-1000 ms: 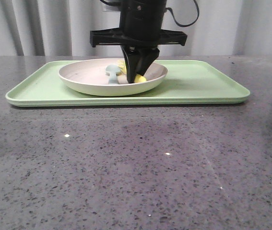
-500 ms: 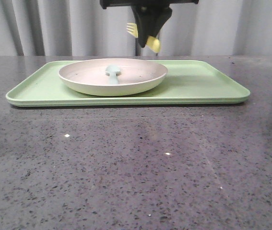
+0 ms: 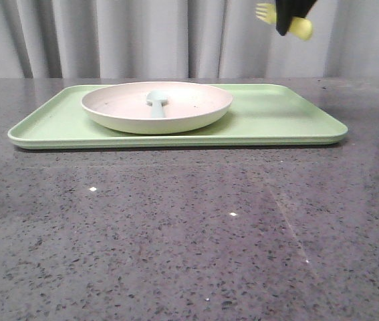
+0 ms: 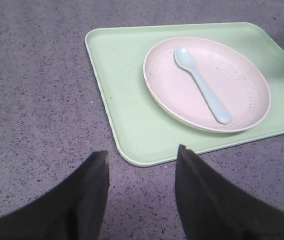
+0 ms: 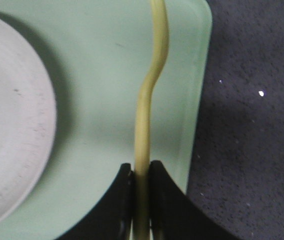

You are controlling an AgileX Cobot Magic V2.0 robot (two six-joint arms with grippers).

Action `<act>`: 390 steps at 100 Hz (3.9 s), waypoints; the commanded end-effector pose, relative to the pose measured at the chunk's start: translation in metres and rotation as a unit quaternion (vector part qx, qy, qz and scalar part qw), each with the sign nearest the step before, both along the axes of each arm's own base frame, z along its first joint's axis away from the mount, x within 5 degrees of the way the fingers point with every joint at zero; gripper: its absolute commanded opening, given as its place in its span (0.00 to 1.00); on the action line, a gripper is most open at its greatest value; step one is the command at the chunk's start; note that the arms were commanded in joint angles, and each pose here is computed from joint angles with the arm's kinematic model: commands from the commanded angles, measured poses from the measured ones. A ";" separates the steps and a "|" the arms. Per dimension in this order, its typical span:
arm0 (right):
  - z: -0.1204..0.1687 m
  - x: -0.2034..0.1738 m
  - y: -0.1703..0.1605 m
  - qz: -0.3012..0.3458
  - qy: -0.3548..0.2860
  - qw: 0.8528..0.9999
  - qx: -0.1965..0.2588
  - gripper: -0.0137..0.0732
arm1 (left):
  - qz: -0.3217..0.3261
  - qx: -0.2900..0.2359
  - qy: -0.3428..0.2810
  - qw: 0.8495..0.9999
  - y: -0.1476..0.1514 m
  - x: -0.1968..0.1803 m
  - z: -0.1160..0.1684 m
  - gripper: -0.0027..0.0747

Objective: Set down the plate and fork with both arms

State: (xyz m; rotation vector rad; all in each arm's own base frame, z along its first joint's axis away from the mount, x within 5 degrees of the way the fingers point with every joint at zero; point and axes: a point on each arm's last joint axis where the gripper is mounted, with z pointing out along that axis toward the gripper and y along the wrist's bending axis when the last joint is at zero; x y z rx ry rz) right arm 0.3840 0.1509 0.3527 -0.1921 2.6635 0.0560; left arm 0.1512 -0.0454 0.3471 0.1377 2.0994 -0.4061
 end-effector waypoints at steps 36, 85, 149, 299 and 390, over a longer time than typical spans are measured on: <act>-0.015 -0.010 -0.005 0.011 0.013 0.999 0.032 0.11 | 0.012 -0.024 -0.042 0.999 0.001 0.001 0.015 0.44; -0.045 0.004 0.007 0.021 0.052 0.997 0.051 0.12 | 0.011 -0.028 -0.041 0.999 0.000 0.001 0.015 0.44; -0.037 0.001 0.005 0.023 0.040 0.997 0.054 0.57 | 0.012 -0.037 -0.042 0.998 0.000 0.001 0.016 0.44; -0.023 -0.255 -0.100 0.036 -0.266 0.953 0.142 0.08 | 0.025 -0.033 -0.136 0.990 0.014 -0.057 -0.001 0.01; -0.043 -0.319 -0.125 0.040 -0.363 0.914 0.176 0.08 | 0.024 -0.038 -0.161 0.986 0.020 -0.086 -0.025 0.01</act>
